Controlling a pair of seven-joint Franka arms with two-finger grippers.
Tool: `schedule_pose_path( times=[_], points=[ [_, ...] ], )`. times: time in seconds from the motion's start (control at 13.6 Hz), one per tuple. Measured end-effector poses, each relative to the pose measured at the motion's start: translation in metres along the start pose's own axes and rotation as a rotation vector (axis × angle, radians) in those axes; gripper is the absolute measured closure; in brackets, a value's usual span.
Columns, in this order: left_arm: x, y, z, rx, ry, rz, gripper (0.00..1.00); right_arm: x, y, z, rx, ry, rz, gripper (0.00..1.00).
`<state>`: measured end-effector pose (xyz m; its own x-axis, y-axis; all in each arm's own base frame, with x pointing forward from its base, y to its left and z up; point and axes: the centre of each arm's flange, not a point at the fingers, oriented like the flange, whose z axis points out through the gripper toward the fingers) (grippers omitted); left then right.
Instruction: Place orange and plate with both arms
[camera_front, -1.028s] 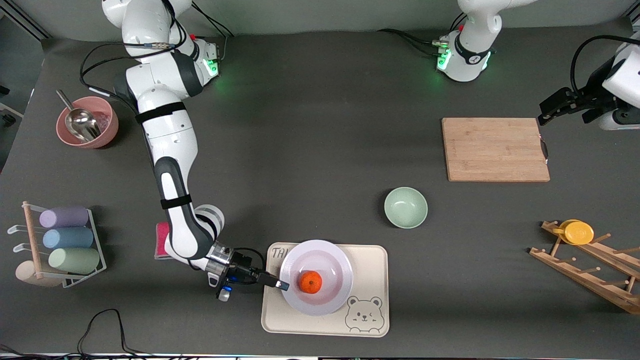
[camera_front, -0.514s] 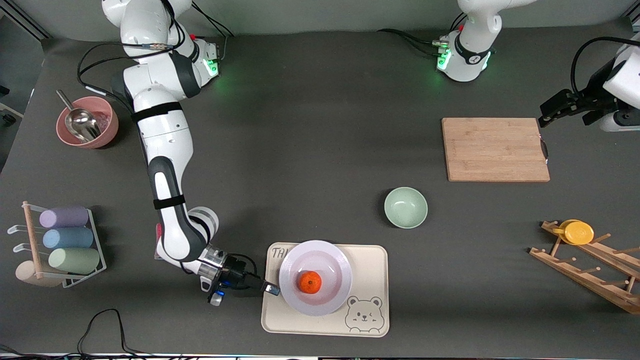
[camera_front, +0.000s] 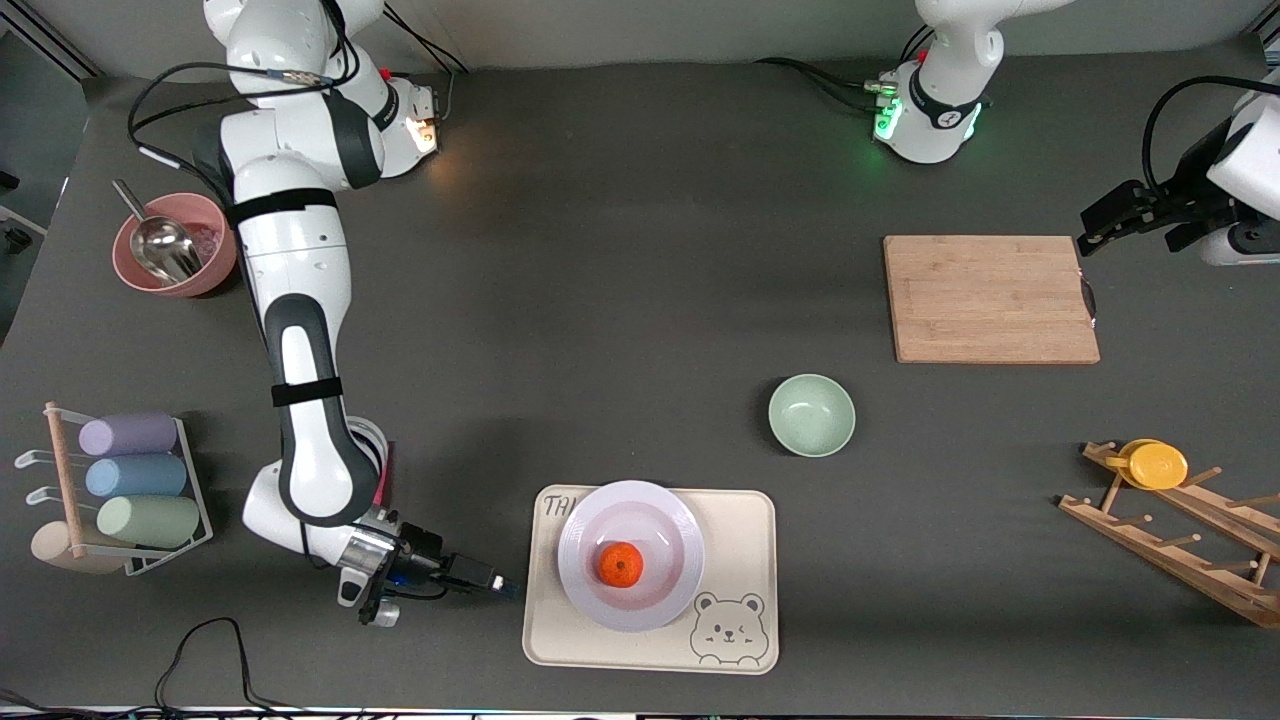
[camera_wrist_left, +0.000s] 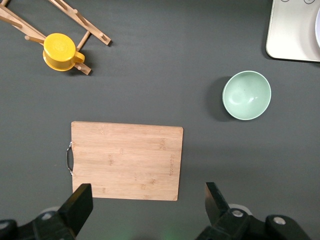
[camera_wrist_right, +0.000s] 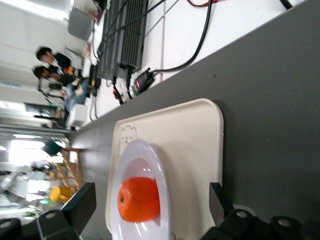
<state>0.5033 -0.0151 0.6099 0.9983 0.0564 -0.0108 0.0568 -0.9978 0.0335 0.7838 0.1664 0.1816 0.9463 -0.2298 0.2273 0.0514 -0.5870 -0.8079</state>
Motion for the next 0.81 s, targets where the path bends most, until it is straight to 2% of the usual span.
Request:
schedule_pose_path(
  times=[0.44, 0.81],
  points=[
    [0.000, -0.001, 0.001, 0.002, -0.002, -0.001, 0.00, -0.022, -0.036, -0.076, -0.289, -0.171, -0.137, 0.00],
    [0.002, 0.000, 0.002, 0.001, 0.006, 0.001, 0.00, -0.064, -0.101, -0.172, -0.622, -0.298, -0.256, 0.00]
  ],
)
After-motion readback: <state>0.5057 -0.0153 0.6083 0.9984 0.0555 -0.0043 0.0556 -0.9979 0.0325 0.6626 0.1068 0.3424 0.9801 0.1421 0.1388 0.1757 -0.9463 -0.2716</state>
